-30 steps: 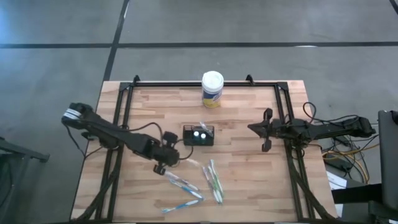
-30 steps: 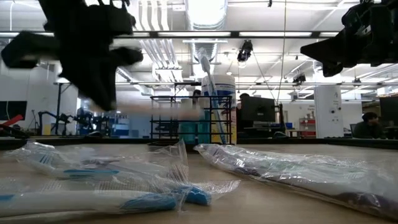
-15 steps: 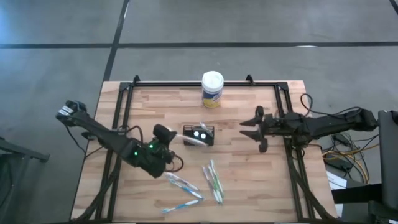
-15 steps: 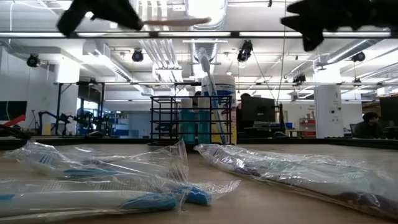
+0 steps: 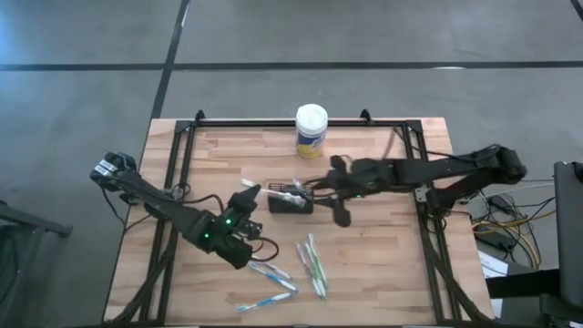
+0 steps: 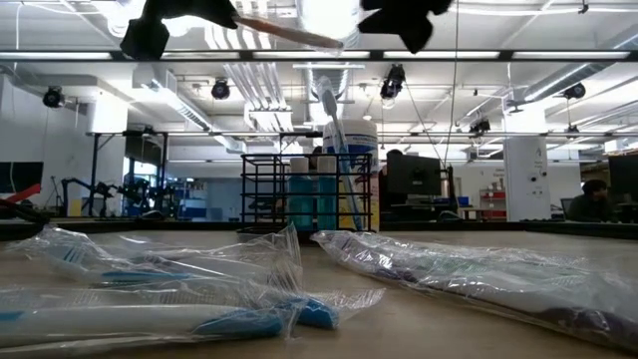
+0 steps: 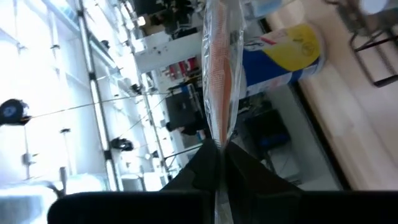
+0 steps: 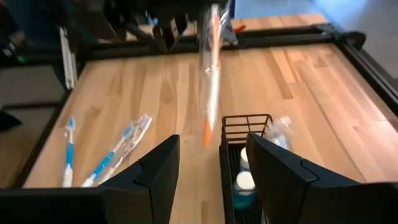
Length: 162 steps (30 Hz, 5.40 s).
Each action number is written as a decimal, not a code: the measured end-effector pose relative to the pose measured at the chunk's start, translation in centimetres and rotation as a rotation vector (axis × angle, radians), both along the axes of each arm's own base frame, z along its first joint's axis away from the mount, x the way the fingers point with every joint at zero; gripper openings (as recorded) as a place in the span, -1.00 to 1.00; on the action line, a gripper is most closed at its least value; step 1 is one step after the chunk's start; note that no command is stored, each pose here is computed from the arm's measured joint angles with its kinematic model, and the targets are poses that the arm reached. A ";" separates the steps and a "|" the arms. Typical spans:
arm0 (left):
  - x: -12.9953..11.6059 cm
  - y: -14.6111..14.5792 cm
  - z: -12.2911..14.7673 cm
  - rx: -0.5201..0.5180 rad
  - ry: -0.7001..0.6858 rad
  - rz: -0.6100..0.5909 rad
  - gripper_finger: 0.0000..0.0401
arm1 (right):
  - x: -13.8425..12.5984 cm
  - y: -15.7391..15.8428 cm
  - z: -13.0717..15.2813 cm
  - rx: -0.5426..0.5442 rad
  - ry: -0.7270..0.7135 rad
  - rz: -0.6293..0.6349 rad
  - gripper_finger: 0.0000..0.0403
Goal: Pick & Place toothbrushing station
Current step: Put the orange toothbrush into the black wire organizer
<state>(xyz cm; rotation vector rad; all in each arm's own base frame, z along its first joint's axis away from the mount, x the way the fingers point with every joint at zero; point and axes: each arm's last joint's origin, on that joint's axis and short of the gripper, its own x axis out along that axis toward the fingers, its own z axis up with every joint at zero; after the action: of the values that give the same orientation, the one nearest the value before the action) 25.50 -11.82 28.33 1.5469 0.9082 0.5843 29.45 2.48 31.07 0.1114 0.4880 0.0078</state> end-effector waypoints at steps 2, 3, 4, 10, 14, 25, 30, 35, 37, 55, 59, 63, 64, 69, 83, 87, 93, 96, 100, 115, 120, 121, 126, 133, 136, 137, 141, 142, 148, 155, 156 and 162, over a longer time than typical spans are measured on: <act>0.0 -0.1 0.1 0.013 0.001 0.002 -0.90 | 1.7 0.2 0.4 -0.026 0.043 0.013 -0.08; 0.0 -0.1 0.2 0.016 0.004 0.001 -0.90 | 2.5 0.3 0.5 -0.043 0.068 0.022 -0.07; 0.1 -0.1 0.2 0.015 0.004 0.000 -0.91 | 3.3 0.4 0.5 -0.058 0.087 0.026 -0.06; 0.0 -0.2 0.3 0.007 -0.010 -0.003 -0.90 | 7.1 0.6 0.9 -0.156 0.168 0.002 0.06; -0.1 -0.3 0.3 -0.001 -0.020 -0.005 -0.91 | 8.7 0.7 0.4 -0.186 0.223 0.009 0.11; -0.1 -0.5 0.2 -0.013 -0.013 -0.021 -0.90 | 8.9 0.9 0.0 -0.207 0.279 0.038 -0.61; -0.1 -0.6 0.3 -0.017 -0.010 -0.027 -0.89 | 8.8 0.8 0.1 -0.204 0.279 0.056 -0.90; -0.1 -0.6 0.3 -0.022 -0.007 -0.032 -0.81 | 8.7 0.6 0.1 -0.201 0.283 0.054 -0.91; -0.1 -0.6 0.3 -0.028 -0.012 -0.033 -0.75 | 8.7 0.7 0.1 -0.201 0.286 0.055 -0.92; -5.4 -3.4 6.9 -0.321 -0.343 -0.196 0.02 | 8.1 0.6 0.9 -0.250 0.252 0.093 -0.93; -8.7 -2.3 8.1 -0.613 -0.442 -0.286 0.05 | 7.1 0.5 2.0 -0.272 0.190 0.093 -0.93; -11.0 -0.4 8.0 -0.926 -0.581 -0.306 0.03 | 6.1 0.2 2.5 -0.296 0.081 0.091 -0.93; -11.3 0.0 7.6 -0.979 -0.609 -0.312 0.02 | 5.9 0.2 2.5 -0.308 0.048 0.092 -0.93; -11.8 0.8 4.8 -1.082 -0.825 -0.402 -0.04 | 5.1 0.0 2.5 -0.351 -0.167 0.084 -0.93; -11.6 4.4 1.3 -1.133 -1.237 -0.834 -0.09 | 5.4 0.1 1.2 -0.388 -0.322 0.074 -0.90; -10.1 4.6 2.5 -1.152 -1.190 -0.769 0.04 | 5.8 0.1 0.8 -0.391 -0.311 0.078 -0.90; -7.7 4.3 4.8 -1.191 -1.106 -0.777 0.14 | 6.5 0.2 0.9 -0.394 -0.319 0.078 -0.90; -6.6 4.1 5.3 -1.181 -1.077 -0.802 0.14 | 6.6 0.3 0.9 -0.402 -0.320 0.085 -0.90; -5.5 4.2 5.9 -1.178 -1.075 -0.808 0.12 | 6.7 0.6 1.4 -0.415 -0.370 0.091 -0.89; -2.0 5.9 7.0 -1.243 -1.097 -0.830 0.12 | 6.7 1.1 1.5 -0.425 -0.387 0.105 -0.89; -1.3 5.9 7.1 -1.246 -1.072 -0.849 0.12 | 6.7 1.1 1.4 -0.425 -0.381 0.106 -0.89; -1.2 5.9 7.1 -1.247 -1.069 -0.854 0.11 | 6.7 1.1 1.4 -0.425 -0.381 0.106 -0.89; -0.7 5.8 7.1 -1.247 -1.051 -0.862 -0.09 | 6.7 1.1 1.3 -0.425 -0.375 0.107 -0.89; -1.1 5.9 7.5 -1.225 -1.038 -0.891 -0.72 | 6.7 1.1 1.2 -0.426 -0.365 0.109 -0.89; -1.1 5.9 7.4 -1.200 -1.024 -0.891 -0.90 | 6.7 1.1 1.2 -0.427 -0.360 0.107 -0.89; -1.1 5.9 7.4 -1.194 -1.020 -0.890 -0.90 | 6.7 1.1 1.2 -0.426 -0.361 0.110 -0.89; -1.1 5.9 7.3 -1.195 -1.007 -0.881 -0.90 | 6.7 1.1 1.1 -0.408 -0.354 0.108 -0.84; -1.2 5.9 7.3 -1.195 -0.998 -0.877 -0.90 | 6.6 1.1 1.2 -0.395 -0.358 0.106 -0.81; -3.4 6.3 8.0 -1.200 -0.972 -0.839 -0.90 | 4.5 1.0 3.2 -0.363 -0.393 0.121 -0.51; -7.8 7.1 9.0 -1.244 -0.952 -0.753 -0.90 | -0.4 0.4 4.4 -0.311 -0.427 0.100 -0.24; -8.5 7.2 9.1 -1.250 -0.947 -0.731 -0.90 | -1.4 0.4 4.4 -0.306 -0.440 0.103 -0.23; -12.0 7.8 7.5 -1.323 -0.927 -0.669 -0.90 | -7.5 0.5 2.6 -0.222 -0.532 0.115 -0.29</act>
<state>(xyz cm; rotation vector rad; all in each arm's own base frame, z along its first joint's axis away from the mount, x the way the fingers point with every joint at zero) 13.52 -3.99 35.84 0.1955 -0.0758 0.0650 21.99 3.03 33.66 -0.1357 -0.0390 0.0939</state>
